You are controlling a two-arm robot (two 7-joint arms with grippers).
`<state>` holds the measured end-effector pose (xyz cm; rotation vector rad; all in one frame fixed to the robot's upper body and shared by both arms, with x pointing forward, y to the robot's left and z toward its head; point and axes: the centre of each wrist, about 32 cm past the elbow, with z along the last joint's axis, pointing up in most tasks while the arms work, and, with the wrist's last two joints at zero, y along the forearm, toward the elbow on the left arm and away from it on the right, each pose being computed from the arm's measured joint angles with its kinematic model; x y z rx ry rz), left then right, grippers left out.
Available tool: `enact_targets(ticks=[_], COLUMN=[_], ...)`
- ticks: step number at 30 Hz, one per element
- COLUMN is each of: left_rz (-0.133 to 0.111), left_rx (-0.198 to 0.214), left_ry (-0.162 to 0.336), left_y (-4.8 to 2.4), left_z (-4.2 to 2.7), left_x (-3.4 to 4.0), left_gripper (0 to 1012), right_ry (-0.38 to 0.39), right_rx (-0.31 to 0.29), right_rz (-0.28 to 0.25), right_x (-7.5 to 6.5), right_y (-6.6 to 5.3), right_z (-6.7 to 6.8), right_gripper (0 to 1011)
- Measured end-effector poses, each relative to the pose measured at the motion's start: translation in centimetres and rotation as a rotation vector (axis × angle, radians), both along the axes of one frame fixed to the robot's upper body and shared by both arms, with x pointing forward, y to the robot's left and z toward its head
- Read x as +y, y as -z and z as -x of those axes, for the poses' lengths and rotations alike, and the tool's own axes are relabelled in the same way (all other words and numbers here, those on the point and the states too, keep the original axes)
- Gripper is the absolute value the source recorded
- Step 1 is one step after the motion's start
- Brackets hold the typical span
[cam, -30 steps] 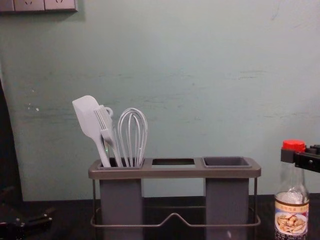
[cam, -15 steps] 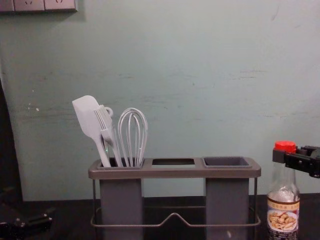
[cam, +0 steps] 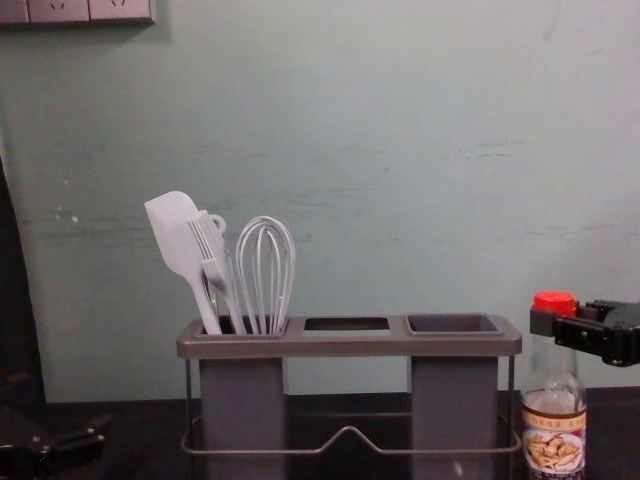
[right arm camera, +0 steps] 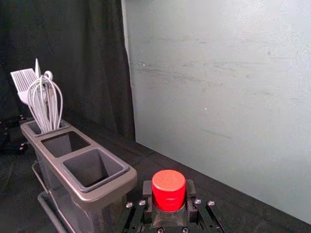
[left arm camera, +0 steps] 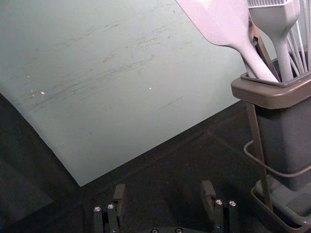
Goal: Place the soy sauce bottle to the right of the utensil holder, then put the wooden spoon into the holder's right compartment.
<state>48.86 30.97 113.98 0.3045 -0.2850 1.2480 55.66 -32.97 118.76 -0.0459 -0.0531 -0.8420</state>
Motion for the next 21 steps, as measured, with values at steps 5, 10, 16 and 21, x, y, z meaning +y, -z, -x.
enact_targets(ticks=[5, 10, 16, 21], left_rz=[0.0, 0.0, 0.0, 0.0], left_rx=[0.0, 0.0, 0.0, 0.0], left_ry=[0.0, 0.0, 0.0, 0.0], left_y=[0.0, 0.0, 0.0, 0.0], left_z=[0.0, 0.0, 0.0, 0.0], left_x=[0.0, 0.0, 0.0, 0.0], left_gripper=[1011, 1012, 1012, 1011], right_ry=[0.0, 0.001, 0.002, 0.004], right_rx=[0.003, -0.003, -0.009, -0.007], right_rz=[0.002, 0.004, 0.007, 0.0], right_x=[0.06, 0.14, 0.14, 0.07], right_y=[0.1, 0.1, 0.16, 0.33], right_z=[0.25, 0.57, 0.72, 0.82], right_gripper=[381, 381, 381, 381])
